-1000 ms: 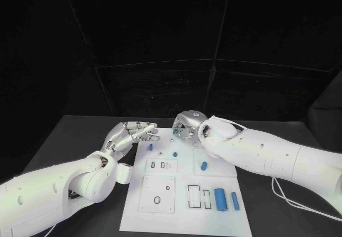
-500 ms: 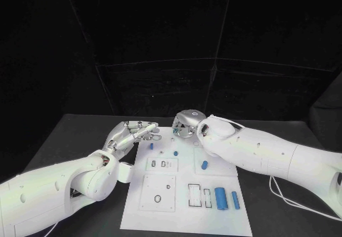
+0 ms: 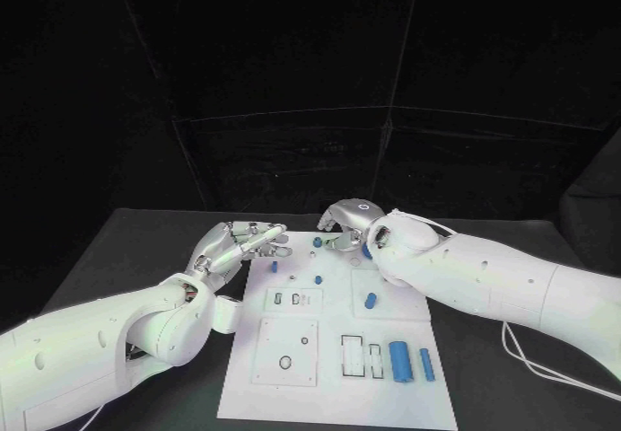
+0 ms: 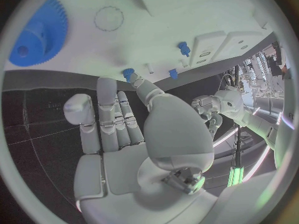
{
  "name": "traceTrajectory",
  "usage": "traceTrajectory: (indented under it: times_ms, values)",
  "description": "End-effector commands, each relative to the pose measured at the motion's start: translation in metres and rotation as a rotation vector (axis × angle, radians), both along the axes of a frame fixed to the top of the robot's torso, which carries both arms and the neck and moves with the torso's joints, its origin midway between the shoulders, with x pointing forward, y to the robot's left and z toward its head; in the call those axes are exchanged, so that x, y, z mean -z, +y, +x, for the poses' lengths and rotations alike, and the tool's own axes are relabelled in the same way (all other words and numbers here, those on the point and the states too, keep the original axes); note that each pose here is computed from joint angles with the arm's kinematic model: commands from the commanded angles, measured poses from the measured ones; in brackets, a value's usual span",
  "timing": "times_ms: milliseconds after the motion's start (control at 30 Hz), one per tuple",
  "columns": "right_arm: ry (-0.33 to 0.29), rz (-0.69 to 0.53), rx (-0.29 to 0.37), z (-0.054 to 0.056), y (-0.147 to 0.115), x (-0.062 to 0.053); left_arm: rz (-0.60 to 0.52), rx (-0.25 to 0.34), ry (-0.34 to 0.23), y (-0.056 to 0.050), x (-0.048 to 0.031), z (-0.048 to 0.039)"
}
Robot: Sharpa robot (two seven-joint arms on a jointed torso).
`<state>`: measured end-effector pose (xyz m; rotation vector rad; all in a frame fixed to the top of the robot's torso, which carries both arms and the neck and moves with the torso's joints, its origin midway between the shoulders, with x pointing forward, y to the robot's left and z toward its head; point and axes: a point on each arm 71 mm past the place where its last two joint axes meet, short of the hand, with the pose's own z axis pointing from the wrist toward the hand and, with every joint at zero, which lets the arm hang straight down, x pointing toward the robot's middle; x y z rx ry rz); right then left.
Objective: Assemble the parts on the task board
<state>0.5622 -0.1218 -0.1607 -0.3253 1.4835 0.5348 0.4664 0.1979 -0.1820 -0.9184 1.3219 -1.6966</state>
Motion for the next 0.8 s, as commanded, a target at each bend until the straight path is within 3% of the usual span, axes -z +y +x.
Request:
traceTrajectory:
  times_ms: [33, 200, 400, 533, 800]
  values:
    - [-0.025, 0.081, 0.012, -0.006, -0.015, -0.008, -0.008, 0.013, 0.000, 0.000, -0.0012, -0.0001]
    - [0.026, 0.118, 0.066, -0.016, -0.046, -0.010, -0.011, 0.015, 0.002, 0.001, -0.0011, -0.0002]
    - [0.180, 0.113, 0.167, -0.026, -0.085, -0.004, -0.013, 0.016, 0.003, 0.001, -0.0011, -0.0004]
    - [0.244, 0.092, 0.217, -0.027, -0.101, 0.000, -0.013, 0.017, 0.004, 0.000, -0.0009, -0.0004]
    - [0.292, 0.074, 0.274, -0.022, -0.109, 0.006, -0.016, 0.029, 0.008, -0.003, -0.0001, -0.0002]
